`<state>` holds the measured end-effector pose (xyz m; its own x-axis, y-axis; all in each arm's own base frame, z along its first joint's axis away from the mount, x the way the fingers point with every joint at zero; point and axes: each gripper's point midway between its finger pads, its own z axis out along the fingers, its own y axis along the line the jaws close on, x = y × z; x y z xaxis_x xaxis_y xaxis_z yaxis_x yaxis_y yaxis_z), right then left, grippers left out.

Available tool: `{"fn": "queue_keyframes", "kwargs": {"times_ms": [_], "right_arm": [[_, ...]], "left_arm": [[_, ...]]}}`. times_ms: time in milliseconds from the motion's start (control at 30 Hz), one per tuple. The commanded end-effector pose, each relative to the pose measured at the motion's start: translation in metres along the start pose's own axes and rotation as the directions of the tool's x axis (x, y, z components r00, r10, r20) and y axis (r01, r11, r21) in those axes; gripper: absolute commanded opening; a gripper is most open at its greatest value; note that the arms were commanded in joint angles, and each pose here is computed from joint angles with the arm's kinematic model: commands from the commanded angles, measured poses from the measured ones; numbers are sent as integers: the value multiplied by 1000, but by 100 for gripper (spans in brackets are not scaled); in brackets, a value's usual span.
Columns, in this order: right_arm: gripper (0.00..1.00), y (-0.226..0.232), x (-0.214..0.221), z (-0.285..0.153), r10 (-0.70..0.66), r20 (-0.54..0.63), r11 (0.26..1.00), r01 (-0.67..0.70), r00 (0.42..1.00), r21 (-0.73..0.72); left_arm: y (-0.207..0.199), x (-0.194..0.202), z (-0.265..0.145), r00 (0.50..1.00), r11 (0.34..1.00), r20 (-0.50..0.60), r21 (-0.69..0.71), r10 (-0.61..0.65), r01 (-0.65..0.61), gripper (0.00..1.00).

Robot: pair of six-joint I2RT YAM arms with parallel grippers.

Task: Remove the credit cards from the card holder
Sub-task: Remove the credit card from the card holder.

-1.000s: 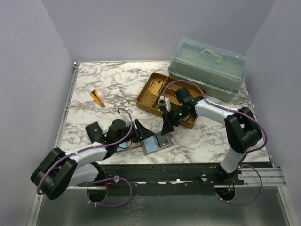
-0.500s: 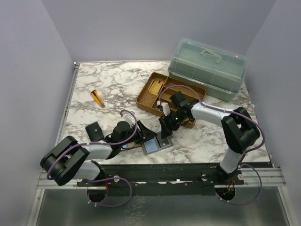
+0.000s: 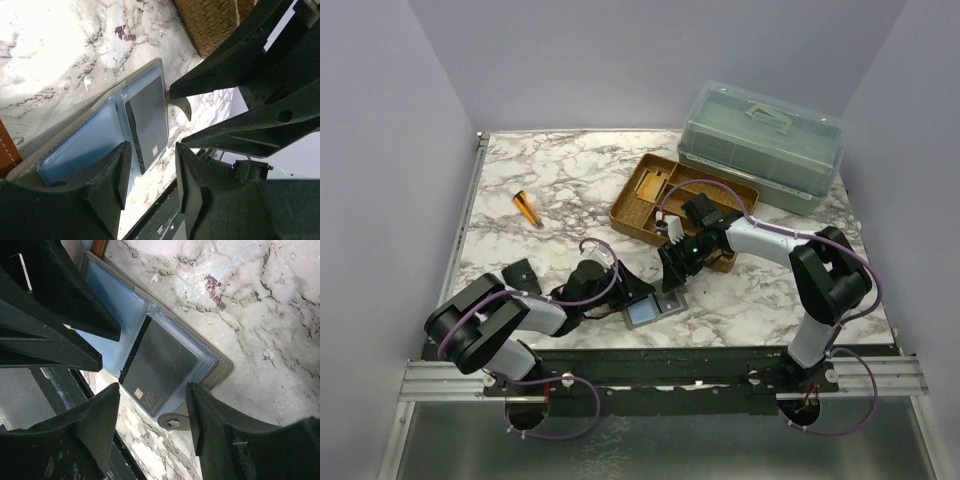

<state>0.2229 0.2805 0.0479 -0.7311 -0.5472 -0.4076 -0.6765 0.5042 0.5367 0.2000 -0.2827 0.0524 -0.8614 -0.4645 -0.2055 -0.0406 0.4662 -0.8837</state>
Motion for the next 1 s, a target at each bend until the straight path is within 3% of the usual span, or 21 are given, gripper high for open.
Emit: {"fn": "queue_keyframes", "kwargs": {"times_ms": [0, 733, 967], "right_arm": [[62, 0, 6, 7, 31, -15, 999, -31, 999, -23], [60, 9, 9, 14, 101, -32, 991, -104, 994, -87], [63, -10, 14, 18, 133, -47, 991, -133, 990, 7]], "left_arm": [[-13, -10, 6, 999, 999, 45, 37, 7, -8, 45], [4, -2, 19, 1000, 1000, 8, -14, -8, 8, 39], [14, 2, 21, 1000, 999, -2, -34, -14, 14, 33]]}}
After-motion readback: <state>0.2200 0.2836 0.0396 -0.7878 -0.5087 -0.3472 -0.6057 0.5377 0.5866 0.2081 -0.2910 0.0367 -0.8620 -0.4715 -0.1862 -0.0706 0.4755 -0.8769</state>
